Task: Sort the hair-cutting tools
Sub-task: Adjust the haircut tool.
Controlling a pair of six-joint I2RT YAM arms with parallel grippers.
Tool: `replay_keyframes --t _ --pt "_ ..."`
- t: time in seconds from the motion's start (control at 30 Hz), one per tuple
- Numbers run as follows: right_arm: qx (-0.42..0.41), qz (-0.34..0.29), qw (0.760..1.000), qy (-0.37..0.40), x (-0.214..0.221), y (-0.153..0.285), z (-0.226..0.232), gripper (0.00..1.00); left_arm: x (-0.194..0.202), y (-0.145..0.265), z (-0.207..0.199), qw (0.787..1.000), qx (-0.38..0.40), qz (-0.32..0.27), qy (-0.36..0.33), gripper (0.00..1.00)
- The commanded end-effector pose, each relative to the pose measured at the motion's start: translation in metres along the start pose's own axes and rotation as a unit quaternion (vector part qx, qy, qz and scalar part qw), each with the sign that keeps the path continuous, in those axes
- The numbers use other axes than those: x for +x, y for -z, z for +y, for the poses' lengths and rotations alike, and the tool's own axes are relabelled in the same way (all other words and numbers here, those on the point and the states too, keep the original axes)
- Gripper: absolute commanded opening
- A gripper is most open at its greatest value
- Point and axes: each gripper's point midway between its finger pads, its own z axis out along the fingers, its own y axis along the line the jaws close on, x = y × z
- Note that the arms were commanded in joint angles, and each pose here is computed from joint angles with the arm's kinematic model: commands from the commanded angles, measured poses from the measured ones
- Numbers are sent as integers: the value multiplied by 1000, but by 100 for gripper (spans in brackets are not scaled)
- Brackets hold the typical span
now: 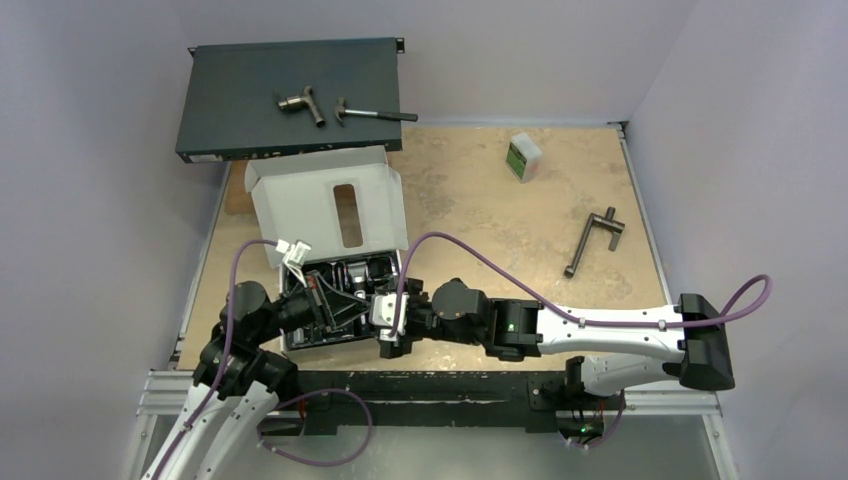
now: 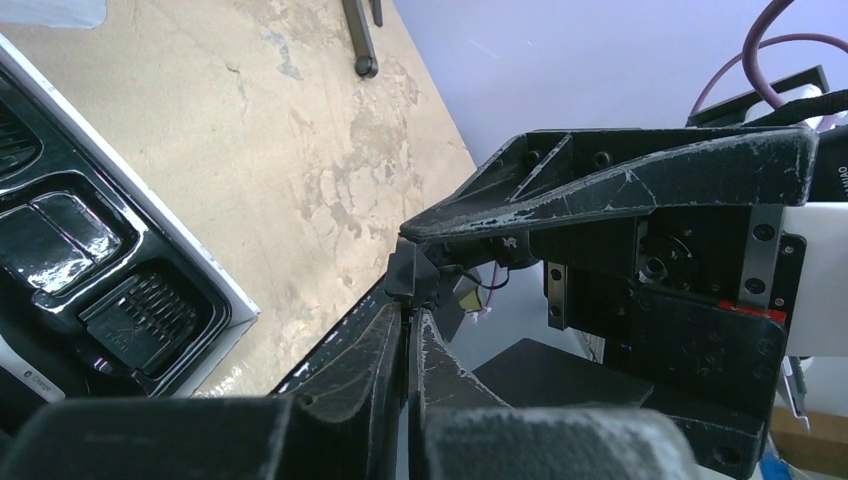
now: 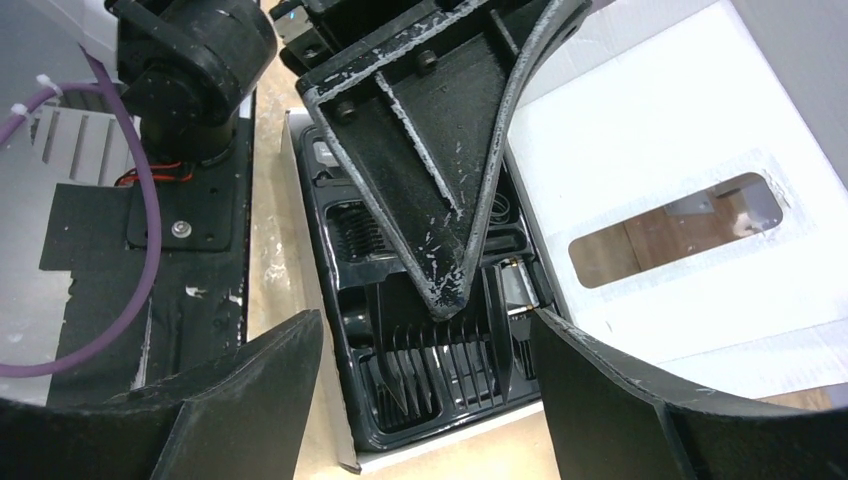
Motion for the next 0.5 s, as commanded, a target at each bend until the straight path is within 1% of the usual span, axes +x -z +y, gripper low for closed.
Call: replay_keyframes --t 0.0,0.47 --pt "-10 -15 1000 23 -10 3 1 74 -6 0 -13 1000 23 -4 -8 0" --pt "-14 -9 999 27 -5 -4 3 64 -6 -1 -15 1000 29 2 -4 0"
